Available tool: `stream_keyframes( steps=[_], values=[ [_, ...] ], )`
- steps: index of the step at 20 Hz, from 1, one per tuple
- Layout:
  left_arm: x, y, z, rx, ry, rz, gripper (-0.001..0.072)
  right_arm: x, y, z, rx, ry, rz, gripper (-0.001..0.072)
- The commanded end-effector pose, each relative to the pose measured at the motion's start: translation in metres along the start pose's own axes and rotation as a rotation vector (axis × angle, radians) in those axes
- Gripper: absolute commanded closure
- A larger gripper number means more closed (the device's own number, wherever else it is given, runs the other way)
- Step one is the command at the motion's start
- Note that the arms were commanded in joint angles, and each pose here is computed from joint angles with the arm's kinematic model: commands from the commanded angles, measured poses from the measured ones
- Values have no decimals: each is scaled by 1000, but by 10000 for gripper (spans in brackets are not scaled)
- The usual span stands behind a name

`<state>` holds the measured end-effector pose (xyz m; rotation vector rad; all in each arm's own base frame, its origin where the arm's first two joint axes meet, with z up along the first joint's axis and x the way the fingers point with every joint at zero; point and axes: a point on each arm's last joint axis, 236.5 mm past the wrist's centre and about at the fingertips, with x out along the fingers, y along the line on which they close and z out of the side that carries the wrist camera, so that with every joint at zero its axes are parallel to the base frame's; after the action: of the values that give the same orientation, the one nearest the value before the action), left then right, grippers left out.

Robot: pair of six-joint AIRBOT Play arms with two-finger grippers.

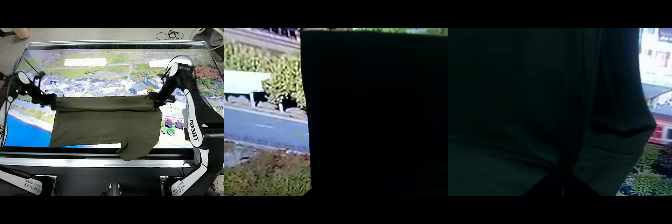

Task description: Fold the shirts.

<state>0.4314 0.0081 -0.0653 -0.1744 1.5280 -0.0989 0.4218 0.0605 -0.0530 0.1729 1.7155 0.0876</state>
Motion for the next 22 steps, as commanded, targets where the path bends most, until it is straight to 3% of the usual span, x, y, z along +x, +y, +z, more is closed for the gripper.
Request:
stream_keyframes(
  steps=[1,2,4,5,7,14,20,22],
  values=[
    [32,-11,-34,-46,150,-75,445,21,14,-5,83,8,27,643],
    [23,-13,-30,-43,132,-82,281,10,16,-2,89,-15,35,455],
    [-11,-7,-16,-38,64,-78,263,-23,6,-14,41,-28,30,273],
    [-30,0,-16,-54,36,-77,245,-36,-6,-27,38,-8,27,223],
    [-52,17,-34,-105,31,-79,158,-52,-35,-54,102,27,37,222],
    [23,28,-212,-290,209,-108,179,5,-46,-149,162,-15,80,228],
    [45,15,-208,-355,132,-161,181,9,-44,-169,160,32,83,229],
    [46,8,-198,-366,96,-185,279,14,-44,-177,158,47,83,228]
  ],
)
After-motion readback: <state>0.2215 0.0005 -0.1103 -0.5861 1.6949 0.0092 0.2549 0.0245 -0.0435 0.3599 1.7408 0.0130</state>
